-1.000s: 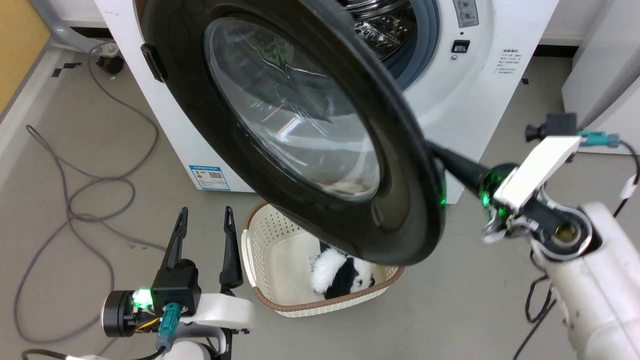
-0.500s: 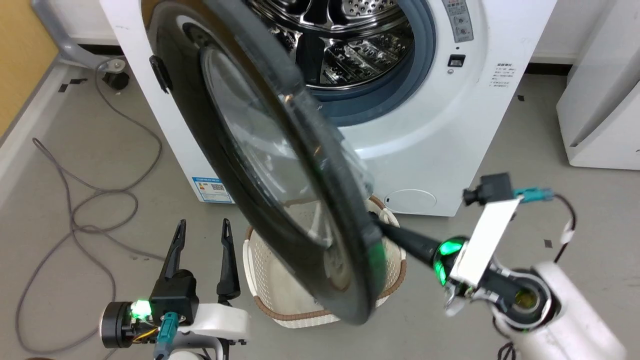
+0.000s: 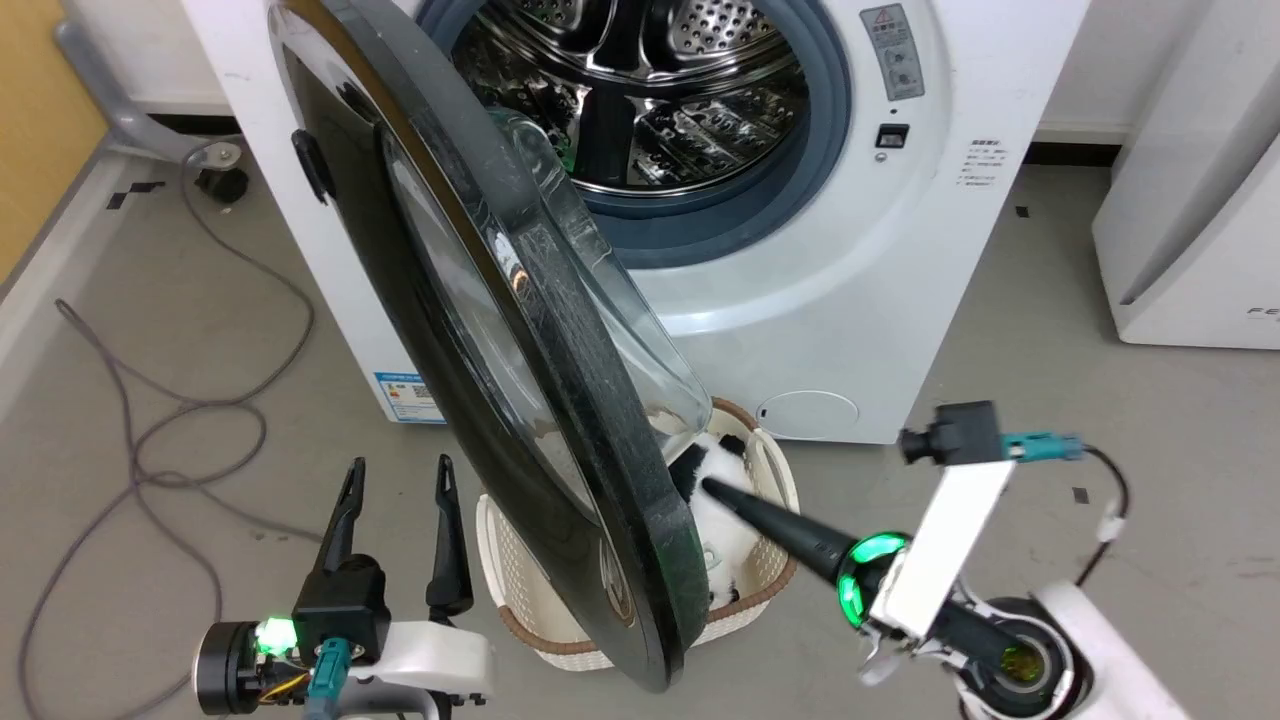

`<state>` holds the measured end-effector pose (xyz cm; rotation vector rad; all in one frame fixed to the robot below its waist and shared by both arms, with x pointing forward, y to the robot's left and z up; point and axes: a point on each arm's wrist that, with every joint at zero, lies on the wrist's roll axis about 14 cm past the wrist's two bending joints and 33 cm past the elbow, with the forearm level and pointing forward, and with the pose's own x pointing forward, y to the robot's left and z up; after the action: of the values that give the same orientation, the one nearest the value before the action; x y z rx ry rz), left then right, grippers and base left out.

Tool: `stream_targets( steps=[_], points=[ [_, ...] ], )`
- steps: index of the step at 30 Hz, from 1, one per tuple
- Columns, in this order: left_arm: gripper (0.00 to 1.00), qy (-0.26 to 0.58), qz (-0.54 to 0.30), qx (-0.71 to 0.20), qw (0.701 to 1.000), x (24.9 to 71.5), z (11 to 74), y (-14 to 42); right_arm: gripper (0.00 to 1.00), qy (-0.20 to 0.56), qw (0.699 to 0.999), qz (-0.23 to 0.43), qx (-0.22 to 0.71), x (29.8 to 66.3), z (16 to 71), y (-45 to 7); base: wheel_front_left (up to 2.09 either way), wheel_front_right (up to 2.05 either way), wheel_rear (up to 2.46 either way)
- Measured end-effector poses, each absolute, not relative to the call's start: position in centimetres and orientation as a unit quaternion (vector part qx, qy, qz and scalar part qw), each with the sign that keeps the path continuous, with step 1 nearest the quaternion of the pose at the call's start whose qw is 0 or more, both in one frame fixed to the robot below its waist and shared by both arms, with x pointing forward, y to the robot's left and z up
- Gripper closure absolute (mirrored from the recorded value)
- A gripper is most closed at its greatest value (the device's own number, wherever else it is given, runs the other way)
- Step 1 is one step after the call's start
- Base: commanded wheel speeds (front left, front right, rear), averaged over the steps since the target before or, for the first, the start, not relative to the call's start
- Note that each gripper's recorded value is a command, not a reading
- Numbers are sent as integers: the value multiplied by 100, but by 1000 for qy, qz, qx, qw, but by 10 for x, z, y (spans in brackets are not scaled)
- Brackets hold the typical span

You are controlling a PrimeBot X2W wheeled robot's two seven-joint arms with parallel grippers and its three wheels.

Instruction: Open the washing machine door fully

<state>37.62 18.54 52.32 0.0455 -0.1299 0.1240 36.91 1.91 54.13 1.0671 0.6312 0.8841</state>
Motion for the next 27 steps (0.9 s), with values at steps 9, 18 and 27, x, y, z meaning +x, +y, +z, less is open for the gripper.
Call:
stream_targets(
  steps=[9,18,27],
  points=[
    [0,-69,58,21,996,372,526,183,100,102,810,296,496,405,581,-57,0,0,0],
    [0,-72,48,19,996,374,527,176,100,-89,901,185,382,411,606,-138,0,0,0],
    [0,-76,45,19,996,378,530,174,100,-168,965,127,158,403,614,-178,0,0,0]
  ],
)
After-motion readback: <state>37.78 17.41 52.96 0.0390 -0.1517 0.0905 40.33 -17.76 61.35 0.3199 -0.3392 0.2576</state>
